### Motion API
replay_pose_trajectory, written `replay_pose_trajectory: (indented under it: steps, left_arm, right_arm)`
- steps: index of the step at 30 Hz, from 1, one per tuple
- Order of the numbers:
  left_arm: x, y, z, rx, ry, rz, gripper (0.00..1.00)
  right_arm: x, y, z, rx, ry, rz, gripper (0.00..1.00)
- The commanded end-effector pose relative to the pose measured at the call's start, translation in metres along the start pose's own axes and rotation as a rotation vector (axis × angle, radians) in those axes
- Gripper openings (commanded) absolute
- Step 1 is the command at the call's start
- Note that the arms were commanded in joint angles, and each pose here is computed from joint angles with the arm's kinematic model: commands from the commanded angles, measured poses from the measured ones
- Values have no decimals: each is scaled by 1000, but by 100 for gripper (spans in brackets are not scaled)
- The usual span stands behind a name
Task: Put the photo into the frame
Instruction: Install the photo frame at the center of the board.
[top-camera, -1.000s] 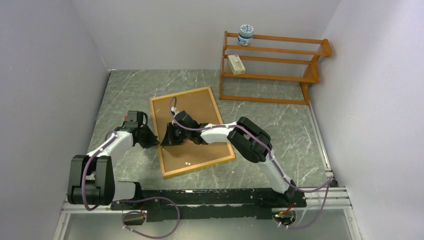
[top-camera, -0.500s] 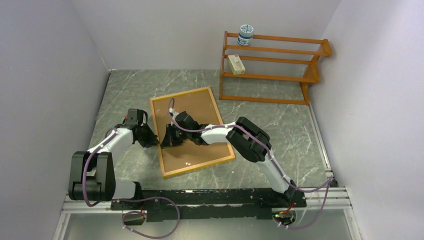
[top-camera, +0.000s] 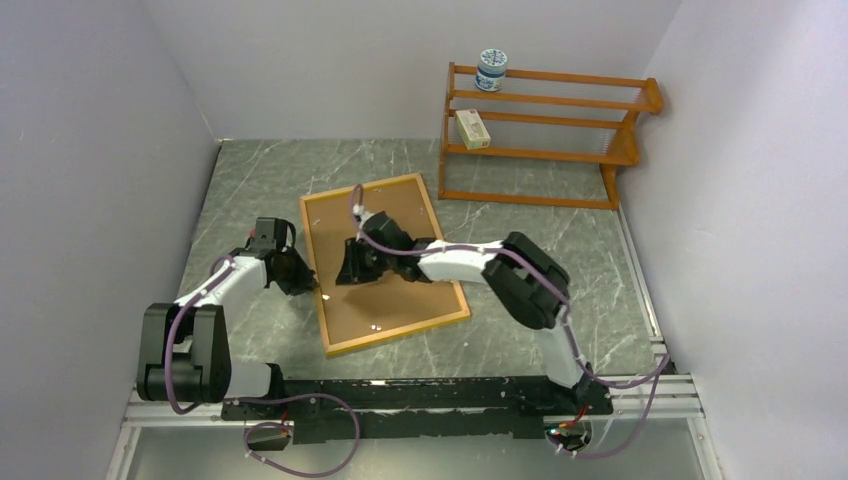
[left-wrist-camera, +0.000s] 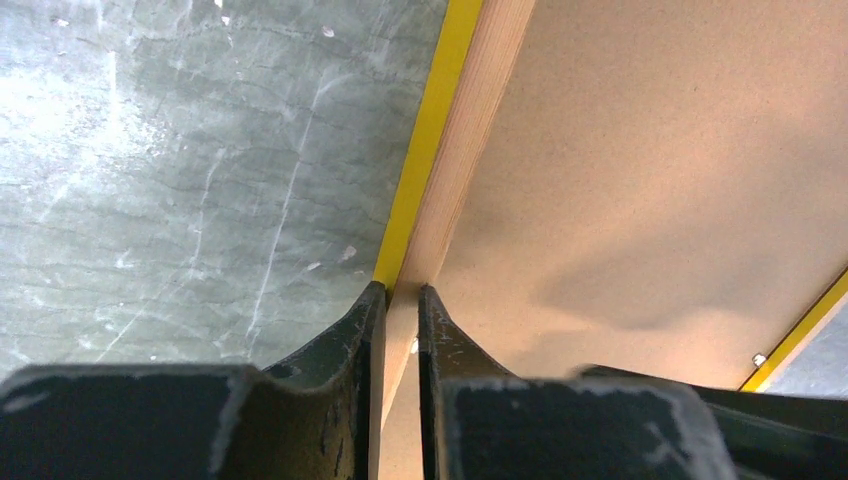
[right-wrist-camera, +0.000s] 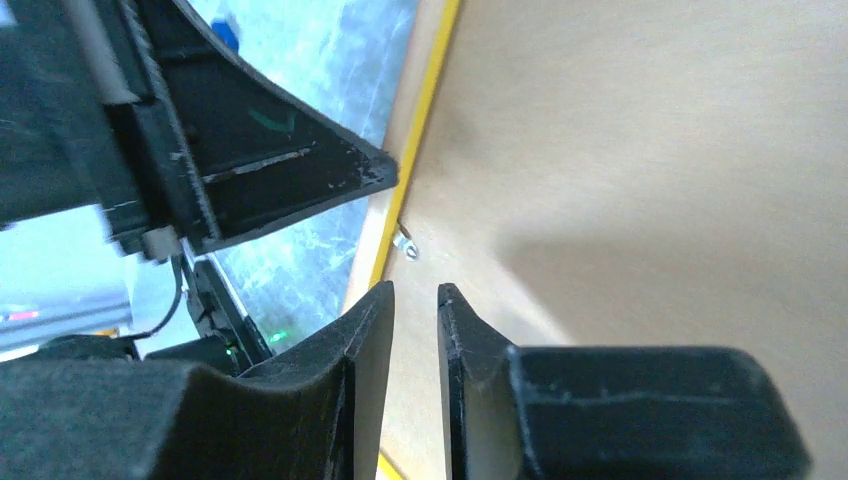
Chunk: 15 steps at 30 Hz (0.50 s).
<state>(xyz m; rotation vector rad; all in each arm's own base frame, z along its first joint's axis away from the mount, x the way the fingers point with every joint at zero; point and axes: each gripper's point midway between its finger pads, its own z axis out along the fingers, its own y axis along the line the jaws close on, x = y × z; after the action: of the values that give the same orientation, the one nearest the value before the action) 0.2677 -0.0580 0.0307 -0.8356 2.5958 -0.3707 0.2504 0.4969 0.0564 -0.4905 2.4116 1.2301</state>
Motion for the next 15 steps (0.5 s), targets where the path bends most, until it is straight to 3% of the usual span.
replay_pose_trajectory:
  steps: [1,6,10,15]
  left_arm:
    - [-18,-3,-5,-3,-69,-1,13]
    - [-24,-7,-9,12,-90,-5,17]
    - [-26,-8,-8,18,-99,-12,35]
    - [-28,-10,-6,26,-104,-15,46]
  right_arm:
    - [-65,-15,-70,133,-199,0,26]
    - [-91,-71,-147,372,-326,31,29]
    - [-112,-125,-198,580,-393,30,44]
    - [-124,-177,-215,761,-346,2,58]
